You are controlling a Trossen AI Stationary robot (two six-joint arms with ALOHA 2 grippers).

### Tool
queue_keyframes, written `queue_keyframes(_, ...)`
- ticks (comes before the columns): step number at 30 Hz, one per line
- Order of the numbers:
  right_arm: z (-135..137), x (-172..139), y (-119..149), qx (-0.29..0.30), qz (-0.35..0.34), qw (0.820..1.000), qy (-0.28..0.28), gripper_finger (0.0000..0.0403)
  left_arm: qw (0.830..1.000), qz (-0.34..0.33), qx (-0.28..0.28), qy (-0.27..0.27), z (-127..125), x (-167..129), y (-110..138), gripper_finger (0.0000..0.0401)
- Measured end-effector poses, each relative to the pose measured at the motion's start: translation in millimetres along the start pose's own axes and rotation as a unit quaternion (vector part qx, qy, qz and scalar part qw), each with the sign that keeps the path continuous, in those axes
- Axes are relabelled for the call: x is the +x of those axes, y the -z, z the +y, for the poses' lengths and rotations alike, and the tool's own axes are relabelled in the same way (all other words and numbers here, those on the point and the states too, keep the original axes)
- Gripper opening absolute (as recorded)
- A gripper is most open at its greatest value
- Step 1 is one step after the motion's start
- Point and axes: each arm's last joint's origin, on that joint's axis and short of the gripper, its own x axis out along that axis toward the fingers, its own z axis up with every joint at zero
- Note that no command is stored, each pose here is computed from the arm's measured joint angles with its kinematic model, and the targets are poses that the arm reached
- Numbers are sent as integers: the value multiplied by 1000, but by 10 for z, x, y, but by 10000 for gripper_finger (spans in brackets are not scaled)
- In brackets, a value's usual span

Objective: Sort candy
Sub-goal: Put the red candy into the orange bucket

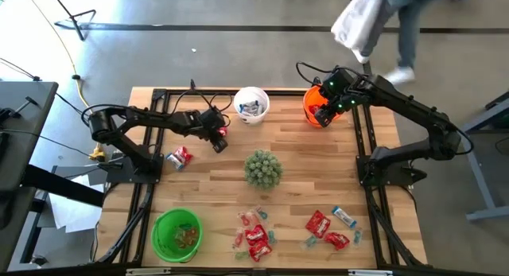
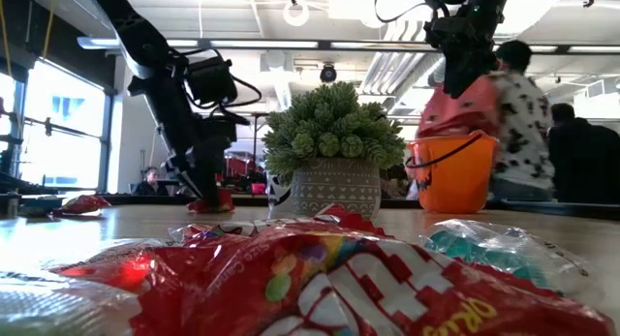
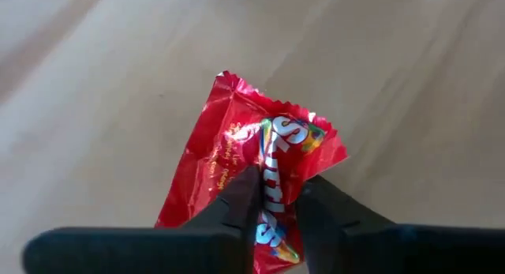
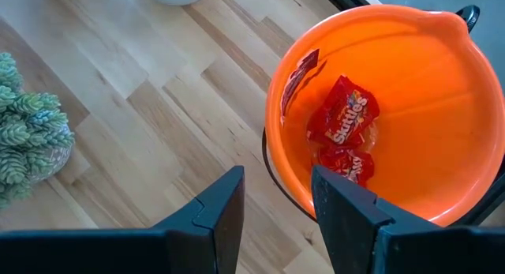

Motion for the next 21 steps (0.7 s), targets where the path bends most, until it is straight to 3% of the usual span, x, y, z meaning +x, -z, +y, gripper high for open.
queue_keyframes(7, 0, 0, 0, 0, 0, 1000, 0, 144, 995, -13, -53, 78, -128, -98, -221, 22)
queue_keyframes(21, 0, 0, 0, 0, 0, 1000, 0, 144, 987, -82, 5, 135, -641, -399, -571, 0)
